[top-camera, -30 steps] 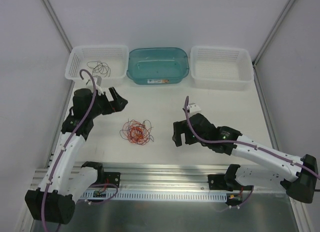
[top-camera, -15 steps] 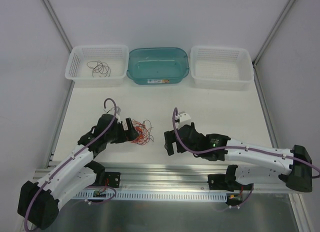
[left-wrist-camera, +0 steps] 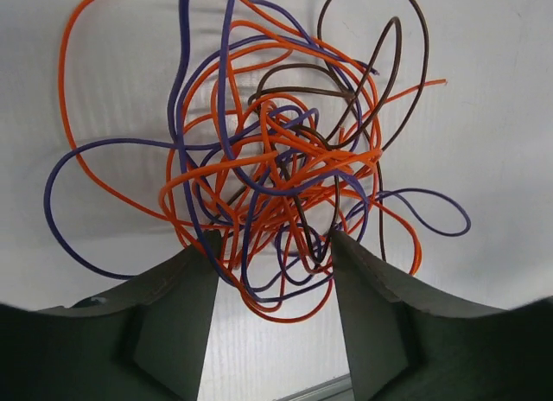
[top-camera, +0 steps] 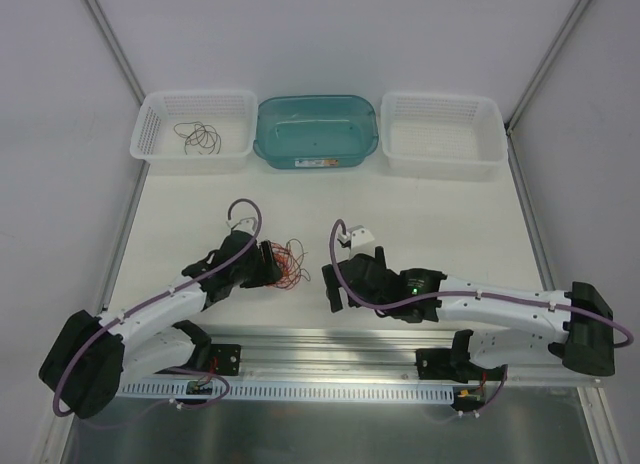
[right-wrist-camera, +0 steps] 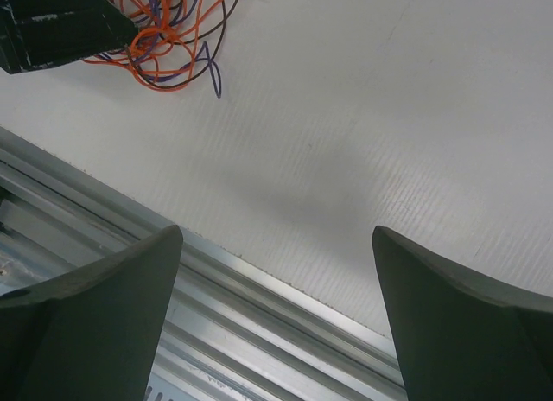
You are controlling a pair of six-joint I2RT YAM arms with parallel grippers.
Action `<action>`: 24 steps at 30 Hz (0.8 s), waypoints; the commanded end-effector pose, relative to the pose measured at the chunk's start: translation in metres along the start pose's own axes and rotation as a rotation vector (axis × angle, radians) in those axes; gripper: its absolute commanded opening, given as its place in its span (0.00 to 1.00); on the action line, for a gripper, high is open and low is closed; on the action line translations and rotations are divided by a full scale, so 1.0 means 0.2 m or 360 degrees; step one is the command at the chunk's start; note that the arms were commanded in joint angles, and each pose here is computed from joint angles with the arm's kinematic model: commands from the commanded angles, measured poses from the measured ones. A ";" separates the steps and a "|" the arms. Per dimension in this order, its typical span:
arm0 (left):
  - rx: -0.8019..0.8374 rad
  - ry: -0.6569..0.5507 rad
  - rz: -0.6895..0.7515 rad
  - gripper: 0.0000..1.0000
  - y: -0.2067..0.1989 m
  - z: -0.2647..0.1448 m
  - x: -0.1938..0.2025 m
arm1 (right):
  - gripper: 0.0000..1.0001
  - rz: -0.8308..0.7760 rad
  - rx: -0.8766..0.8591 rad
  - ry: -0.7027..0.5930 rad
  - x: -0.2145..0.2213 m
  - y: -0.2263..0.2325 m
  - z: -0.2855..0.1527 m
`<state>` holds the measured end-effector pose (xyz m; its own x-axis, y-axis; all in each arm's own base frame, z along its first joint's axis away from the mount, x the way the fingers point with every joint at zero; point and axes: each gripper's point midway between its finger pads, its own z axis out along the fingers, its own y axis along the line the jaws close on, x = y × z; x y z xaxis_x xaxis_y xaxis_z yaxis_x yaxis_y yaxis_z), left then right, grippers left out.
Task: Untangle the cables
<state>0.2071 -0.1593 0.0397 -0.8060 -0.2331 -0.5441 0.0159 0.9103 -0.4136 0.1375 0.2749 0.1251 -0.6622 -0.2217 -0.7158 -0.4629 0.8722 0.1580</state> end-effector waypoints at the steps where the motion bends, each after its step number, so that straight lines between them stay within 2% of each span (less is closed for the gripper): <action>1: 0.0010 -0.0073 0.0002 0.52 -0.04 0.03 -0.03 | 0.96 0.0070 -0.0039 -0.0089 -0.10 0.07 -0.01; 3: 0.0028 -0.0066 0.0027 0.42 -0.06 0.04 -0.01 | 0.96 0.0078 -0.0032 -0.0090 -0.10 0.07 0.00; 4: 0.0054 -0.0050 0.0077 0.29 -0.08 0.03 0.01 | 0.96 0.0078 -0.0032 -0.0090 -0.09 0.07 0.00; 7: 0.0197 -0.0083 0.0177 0.12 -0.19 0.02 0.01 | 0.96 0.0094 -0.0025 -0.0122 -0.10 0.06 0.02; 8: 0.0233 -0.0080 0.0200 0.00 -0.21 0.01 0.02 | 0.95 0.0099 -0.0021 -0.0132 -0.10 0.06 0.02; 11: 0.0396 -0.0077 0.0276 0.00 -0.31 -0.02 0.06 | 0.91 0.0106 -0.0038 -0.0160 -0.10 0.06 0.04; 16: 0.0627 -0.0038 0.0360 0.00 -0.43 -0.09 0.12 | 0.76 0.0097 -0.0080 -0.0192 -0.09 0.07 0.06; 24: 0.0844 0.0010 0.0490 0.00 -0.56 -0.18 0.18 | 0.65 0.0160 -0.0158 -0.0211 -0.08 0.06 0.12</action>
<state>0.1589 -0.2423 0.0693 -0.7684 0.0036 -0.6400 0.4446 0.7222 -0.5298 0.1495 0.2873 0.1058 -0.6464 -0.1465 -0.7488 -0.4539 0.8627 0.2230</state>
